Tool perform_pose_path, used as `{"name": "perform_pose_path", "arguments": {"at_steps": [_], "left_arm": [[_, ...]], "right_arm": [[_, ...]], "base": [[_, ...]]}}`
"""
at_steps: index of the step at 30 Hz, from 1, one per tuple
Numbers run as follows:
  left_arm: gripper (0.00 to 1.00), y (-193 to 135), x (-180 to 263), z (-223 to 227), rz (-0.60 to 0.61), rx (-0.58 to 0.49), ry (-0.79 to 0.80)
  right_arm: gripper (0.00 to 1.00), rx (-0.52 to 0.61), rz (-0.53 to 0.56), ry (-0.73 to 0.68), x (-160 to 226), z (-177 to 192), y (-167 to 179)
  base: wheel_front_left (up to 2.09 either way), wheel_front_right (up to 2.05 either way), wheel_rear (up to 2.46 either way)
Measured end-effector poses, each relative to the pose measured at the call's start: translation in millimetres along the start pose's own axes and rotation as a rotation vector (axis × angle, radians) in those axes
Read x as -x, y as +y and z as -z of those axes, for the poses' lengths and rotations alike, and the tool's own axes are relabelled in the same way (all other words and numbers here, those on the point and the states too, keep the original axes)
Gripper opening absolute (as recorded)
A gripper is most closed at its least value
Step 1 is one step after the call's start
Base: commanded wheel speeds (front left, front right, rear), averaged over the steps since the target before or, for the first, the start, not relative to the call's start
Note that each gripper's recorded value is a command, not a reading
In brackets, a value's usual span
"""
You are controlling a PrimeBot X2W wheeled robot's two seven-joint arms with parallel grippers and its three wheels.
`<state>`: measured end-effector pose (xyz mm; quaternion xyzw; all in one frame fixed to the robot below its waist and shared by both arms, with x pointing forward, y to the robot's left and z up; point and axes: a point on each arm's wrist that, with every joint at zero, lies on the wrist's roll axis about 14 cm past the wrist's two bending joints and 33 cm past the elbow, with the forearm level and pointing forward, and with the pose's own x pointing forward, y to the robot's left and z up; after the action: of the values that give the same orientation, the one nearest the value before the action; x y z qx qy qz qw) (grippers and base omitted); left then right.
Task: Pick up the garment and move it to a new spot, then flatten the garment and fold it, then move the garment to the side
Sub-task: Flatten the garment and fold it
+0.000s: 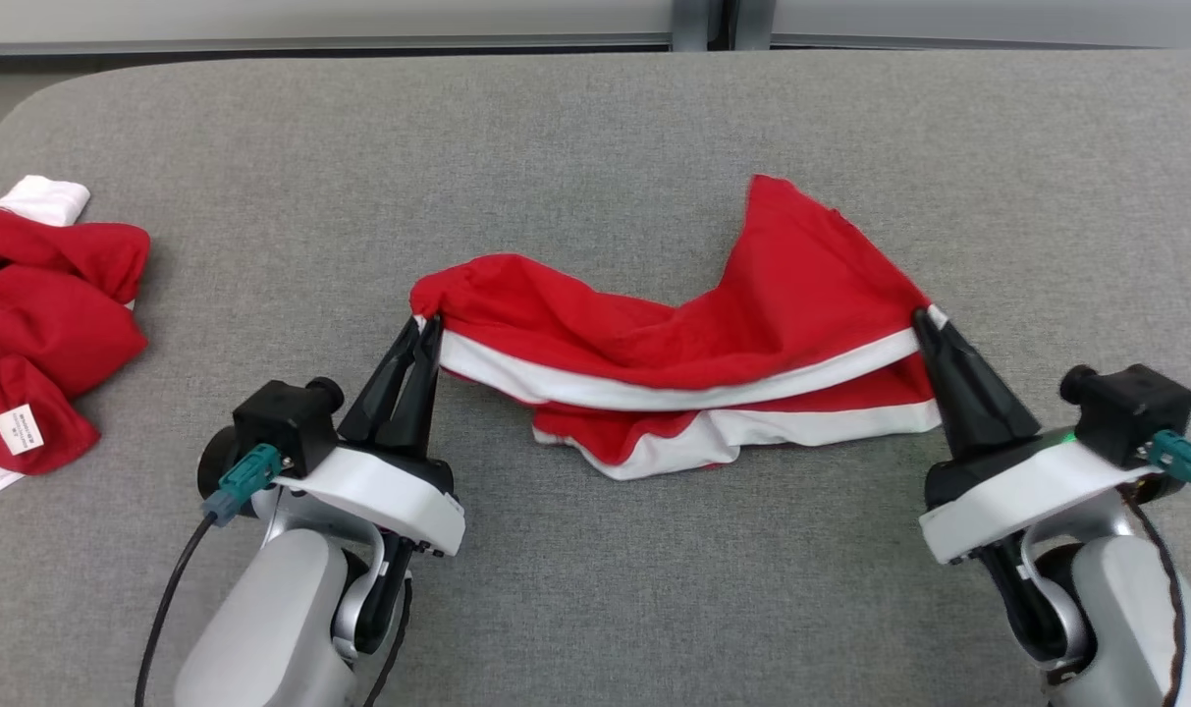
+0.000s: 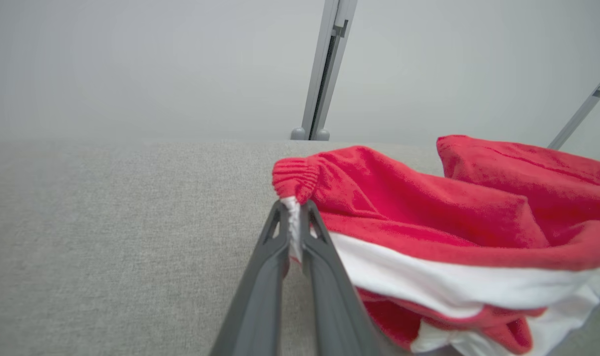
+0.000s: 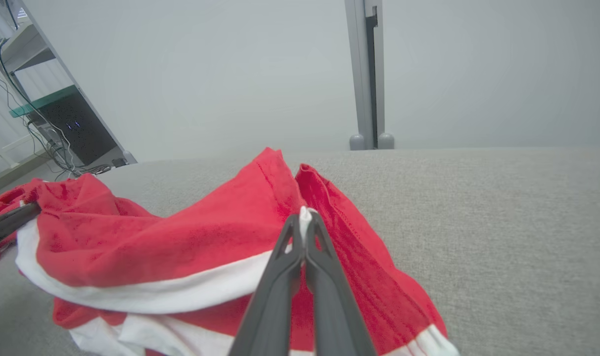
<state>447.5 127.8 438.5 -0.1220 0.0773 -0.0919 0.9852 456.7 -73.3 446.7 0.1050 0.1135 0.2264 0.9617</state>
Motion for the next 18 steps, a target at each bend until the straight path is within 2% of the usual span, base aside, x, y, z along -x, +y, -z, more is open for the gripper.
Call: {"name": "perform_pose_path", "arguments": {"at_steps": [6, 12, 18], "left_arm": [[0.00, -24, -1, -66, 0.079, -0.064, -0.182], [0.00, -66, 6, -139, 0.194, -0.112, -0.365], [0.00, -108, 28, -213, 0.293, -0.163, -0.560]], "right_arm": [[0.00, 0.091, 0.038, -0.224, 16, -75, -11], [0.00, 0.217, 0.096, -0.473, 51, -165, -16], [0.00, 0.313, 0.149, -0.616, 89, -227, -13]], "base": [[0.00, 0.00, 0.00], [0.00, 0.00, 0.00], [0.00, 0.00, 0.00]]}}
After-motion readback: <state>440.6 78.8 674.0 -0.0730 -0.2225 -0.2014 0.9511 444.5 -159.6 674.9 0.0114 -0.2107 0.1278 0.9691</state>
